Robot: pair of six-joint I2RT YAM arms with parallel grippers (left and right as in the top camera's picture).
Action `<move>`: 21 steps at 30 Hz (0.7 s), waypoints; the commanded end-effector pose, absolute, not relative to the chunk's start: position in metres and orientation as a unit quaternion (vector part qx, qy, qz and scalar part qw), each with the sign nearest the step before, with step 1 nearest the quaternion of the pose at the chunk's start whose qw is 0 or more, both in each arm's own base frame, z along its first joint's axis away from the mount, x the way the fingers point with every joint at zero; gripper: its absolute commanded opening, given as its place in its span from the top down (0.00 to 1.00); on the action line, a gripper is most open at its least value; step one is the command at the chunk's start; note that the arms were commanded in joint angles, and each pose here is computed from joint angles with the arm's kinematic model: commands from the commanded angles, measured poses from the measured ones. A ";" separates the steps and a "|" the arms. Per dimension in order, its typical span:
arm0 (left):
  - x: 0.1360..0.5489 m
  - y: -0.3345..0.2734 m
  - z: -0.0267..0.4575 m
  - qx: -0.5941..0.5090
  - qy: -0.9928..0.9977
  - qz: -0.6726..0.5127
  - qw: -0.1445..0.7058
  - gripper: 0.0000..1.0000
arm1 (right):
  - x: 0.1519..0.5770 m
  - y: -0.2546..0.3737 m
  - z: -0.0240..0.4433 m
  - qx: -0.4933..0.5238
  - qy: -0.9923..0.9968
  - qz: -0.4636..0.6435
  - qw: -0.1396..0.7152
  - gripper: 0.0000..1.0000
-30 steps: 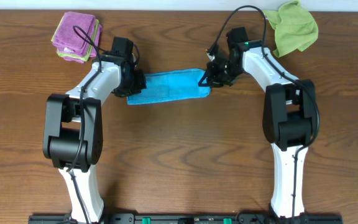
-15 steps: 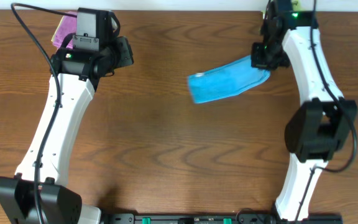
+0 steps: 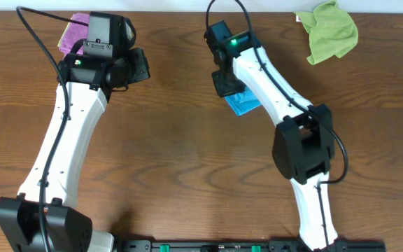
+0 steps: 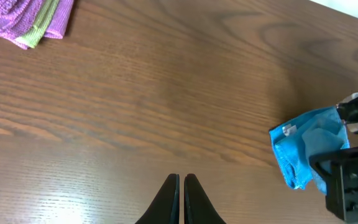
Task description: Fold the cloth
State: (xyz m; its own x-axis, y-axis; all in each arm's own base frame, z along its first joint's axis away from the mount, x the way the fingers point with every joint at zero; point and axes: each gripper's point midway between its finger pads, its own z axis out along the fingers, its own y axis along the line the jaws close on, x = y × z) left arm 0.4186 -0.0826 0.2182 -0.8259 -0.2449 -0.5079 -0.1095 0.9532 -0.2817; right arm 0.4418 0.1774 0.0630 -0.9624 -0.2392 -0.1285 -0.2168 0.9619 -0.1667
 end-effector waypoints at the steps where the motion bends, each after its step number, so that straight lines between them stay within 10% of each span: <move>1: 0.418 -0.078 0.214 -0.099 0.950 -0.111 0.276 0.94 | 0.444 0.159 0.057 -0.097 0.988 -0.100 0.066 0.99; 11: 0.418 -0.078 0.214 -0.098 0.950 -0.110 0.276 0.94 | 0.436 0.157 0.055 -0.120 0.987 -0.102 0.045 0.96; 13: 0.418 -0.078 0.214 -0.098 0.950 -0.110 0.276 0.94 | 0.432 0.172 0.051 -0.132 0.988 -0.064 0.037 0.41; 16: 0.419 -0.078 0.215 -0.098 0.949 -0.109 0.279 0.94 | 0.420 0.201 0.050 -0.158 0.987 0.015 0.016 0.15; 17: 0.420 -0.077 0.215 -0.099 0.949 -0.106 0.281 0.94 | 0.414 0.213 0.050 -0.170 0.984 0.049 0.006 0.21; 19: 0.423 -0.068 0.212 -0.107 0.949 -0.083 0.286 0.94 | 0.405 0.232 0.055 -0.197 0.974 0.112 -0.008 0.72; 21: 0.425 -0.068 0.205 -0.108 0.950 -0.081 0.281 0.94 | 0.407 0.229 0.063 -0.194 0.974 0.119 -0.003 0.90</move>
